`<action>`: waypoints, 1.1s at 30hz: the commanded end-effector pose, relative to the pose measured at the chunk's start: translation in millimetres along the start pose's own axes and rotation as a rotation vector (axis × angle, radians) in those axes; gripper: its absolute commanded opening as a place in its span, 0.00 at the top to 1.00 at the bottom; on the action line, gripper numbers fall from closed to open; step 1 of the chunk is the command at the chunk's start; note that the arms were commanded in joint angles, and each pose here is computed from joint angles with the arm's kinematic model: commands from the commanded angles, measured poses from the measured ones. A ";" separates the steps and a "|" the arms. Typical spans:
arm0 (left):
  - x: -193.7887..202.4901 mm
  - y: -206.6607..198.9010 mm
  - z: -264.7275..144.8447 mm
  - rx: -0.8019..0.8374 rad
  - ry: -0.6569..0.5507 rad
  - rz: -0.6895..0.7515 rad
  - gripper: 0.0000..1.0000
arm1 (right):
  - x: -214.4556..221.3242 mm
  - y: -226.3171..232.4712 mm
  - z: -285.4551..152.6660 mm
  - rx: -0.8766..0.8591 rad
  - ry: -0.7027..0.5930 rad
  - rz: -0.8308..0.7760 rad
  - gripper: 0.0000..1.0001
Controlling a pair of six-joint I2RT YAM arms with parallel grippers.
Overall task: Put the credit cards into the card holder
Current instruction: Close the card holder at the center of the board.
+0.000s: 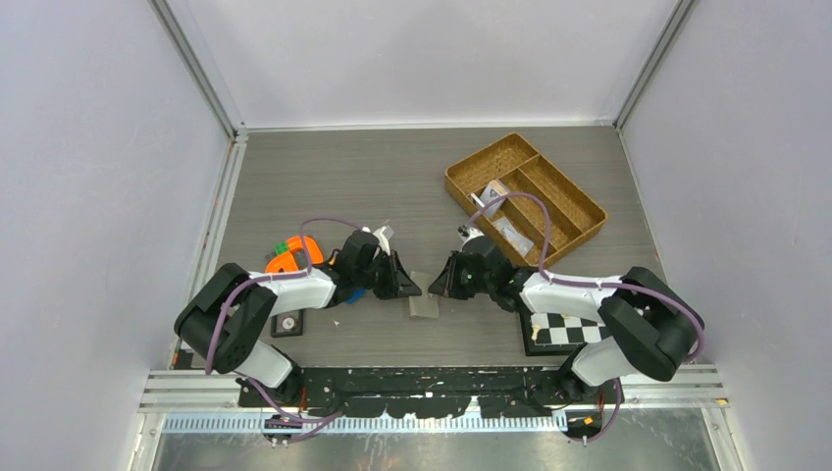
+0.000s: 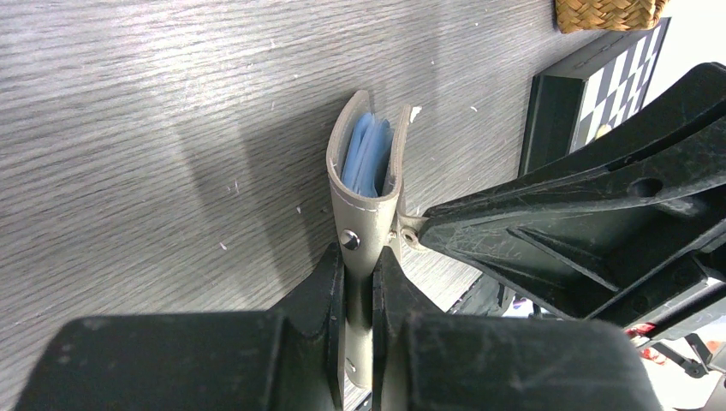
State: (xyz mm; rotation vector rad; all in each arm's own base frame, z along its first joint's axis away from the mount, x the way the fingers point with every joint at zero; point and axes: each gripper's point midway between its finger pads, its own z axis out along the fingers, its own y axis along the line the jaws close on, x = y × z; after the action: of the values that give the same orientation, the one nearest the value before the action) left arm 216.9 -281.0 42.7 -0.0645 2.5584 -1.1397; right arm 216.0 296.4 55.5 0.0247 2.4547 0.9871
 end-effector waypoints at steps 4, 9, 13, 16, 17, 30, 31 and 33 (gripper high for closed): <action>17.8 37.2 -0.6 -0.140 0.048 0.010 1.00 | 0.4 7.1 5.7 -0.039 0.011 0.004 0.99; 17.4 37.0 -0.7 -0.140 0.047 0.010 1.00 | 0.3 3.7 6.6 -0.022 0.010 0.000 1.00; 17.7 37.4 -0.7 -0.141 0.048 0.009 1.00 | -2.5 0.8 3.2 -0.001 -0.005 -0.009 1.00; 17.7 36.7 -0.4 -0.139 0.050 0.010 1.00 | -4.0 -1.9 -0.8 0.018 -0.011 -0.021 0.99; 17.8 36.8 -0.5 -0.139 0.050 0.010 1.00 | -4.2 -2.1 -1.7 0.021 -0.012 -0.025 0.99; 16.9 35.6 0.5 -0.137 0.050 0.009 1.00 | -5.2 4.1 1.9 -0.005 -0.004 -0.024 1.00; 16.4 35.3 0.4 -0.136 0.049 0.009 1.00 | -5.2 6.4 3.0 -0.013 -0.002 -0.022 0.99; 16.8 35.2 0.3 -0.136 0.051 0.009 1.00 | -5.8 9.2 4.3 -0.026 -0.005 -0.016 1.00</action>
State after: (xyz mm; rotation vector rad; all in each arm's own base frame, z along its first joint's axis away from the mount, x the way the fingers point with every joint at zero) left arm 217.0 -281.0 42.8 -0.0639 2.5585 -1.1388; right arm 214.0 291.9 47.2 0.0162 2.4840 0.9532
